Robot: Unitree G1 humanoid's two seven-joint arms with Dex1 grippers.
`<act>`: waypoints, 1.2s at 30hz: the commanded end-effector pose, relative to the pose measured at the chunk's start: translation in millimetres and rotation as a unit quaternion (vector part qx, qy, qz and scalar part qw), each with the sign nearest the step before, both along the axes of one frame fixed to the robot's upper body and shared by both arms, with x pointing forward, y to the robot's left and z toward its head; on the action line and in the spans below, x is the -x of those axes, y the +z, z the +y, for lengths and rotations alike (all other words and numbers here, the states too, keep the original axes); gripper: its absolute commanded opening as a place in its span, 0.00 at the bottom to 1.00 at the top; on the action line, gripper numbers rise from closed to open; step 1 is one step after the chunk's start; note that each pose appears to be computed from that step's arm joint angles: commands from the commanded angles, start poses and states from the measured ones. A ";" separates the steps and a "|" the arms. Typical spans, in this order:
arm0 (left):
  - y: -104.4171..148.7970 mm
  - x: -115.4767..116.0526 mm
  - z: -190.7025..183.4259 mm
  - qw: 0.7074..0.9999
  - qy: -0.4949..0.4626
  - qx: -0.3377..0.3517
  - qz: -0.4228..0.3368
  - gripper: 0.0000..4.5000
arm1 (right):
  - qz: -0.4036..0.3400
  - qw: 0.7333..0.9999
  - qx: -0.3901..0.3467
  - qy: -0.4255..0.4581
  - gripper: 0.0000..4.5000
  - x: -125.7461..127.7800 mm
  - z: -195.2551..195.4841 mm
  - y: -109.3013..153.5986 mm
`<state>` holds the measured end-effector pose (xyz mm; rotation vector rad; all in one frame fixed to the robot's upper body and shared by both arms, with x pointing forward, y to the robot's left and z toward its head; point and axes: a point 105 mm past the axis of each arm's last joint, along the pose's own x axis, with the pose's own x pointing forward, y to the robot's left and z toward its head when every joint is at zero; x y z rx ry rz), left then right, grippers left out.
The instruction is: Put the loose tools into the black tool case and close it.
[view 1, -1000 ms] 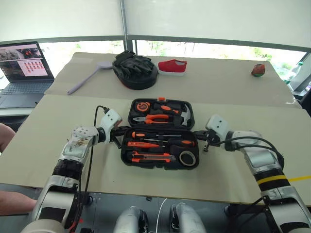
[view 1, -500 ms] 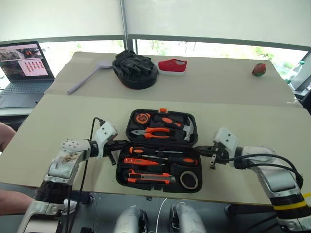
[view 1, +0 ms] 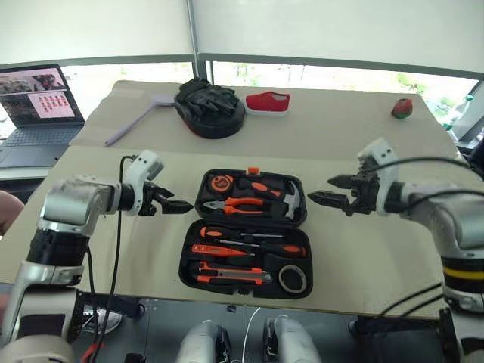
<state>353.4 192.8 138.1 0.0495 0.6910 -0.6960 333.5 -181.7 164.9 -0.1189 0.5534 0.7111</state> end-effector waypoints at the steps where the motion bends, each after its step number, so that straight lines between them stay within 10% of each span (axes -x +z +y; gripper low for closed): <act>1: 4.0 -9.5 -6.5 1.000 0.014 -0.006 -0.014 1.00 | 0.030 0.999 0.025 -0.031 0.99 -9.7 0.9 -7.6; 6: -4.6 -17.2 -16.8 0.999 0.023 -0.019 -0.013 1.00 | 0.073 0.996 0.014 -0.046 0.99 -17.8 11.1 -12.9; 12: -11.3 -21.1 -27.5 1.000 0.027 -0.011 -0.006 1.00 | 0.123 0.990 0.042 -0.062 0.59 -14.7 3.7 -30.3; 20: -10.3 -25.6 -17.8 0.998 0.054 0.009 -0.005 0.35 | 0.163 0.981 0.055 -0.089 0.01 -19.5 -7.6 -50.9; 24: -2.9 -36.4 -13.0 0.995 0.085 0.013 -0.045 0.05 | 0.165 0.981 0.056 -0.083 0.00 -19.9 -8.5 -54.6; 30: 27.5 -21.9 -27.1 0.977 0.014 0.143 -0.160 0.01 | -0.136 0.988 0.049 0.061 0.00 -32.9 13.7 1.8; 36: 50.5 5.7 1.1 0.919 0.025 0.207 -0.334 0.01 | -0.389 0.904 0.123 0.126 0.00 -9.1 6.0 23.0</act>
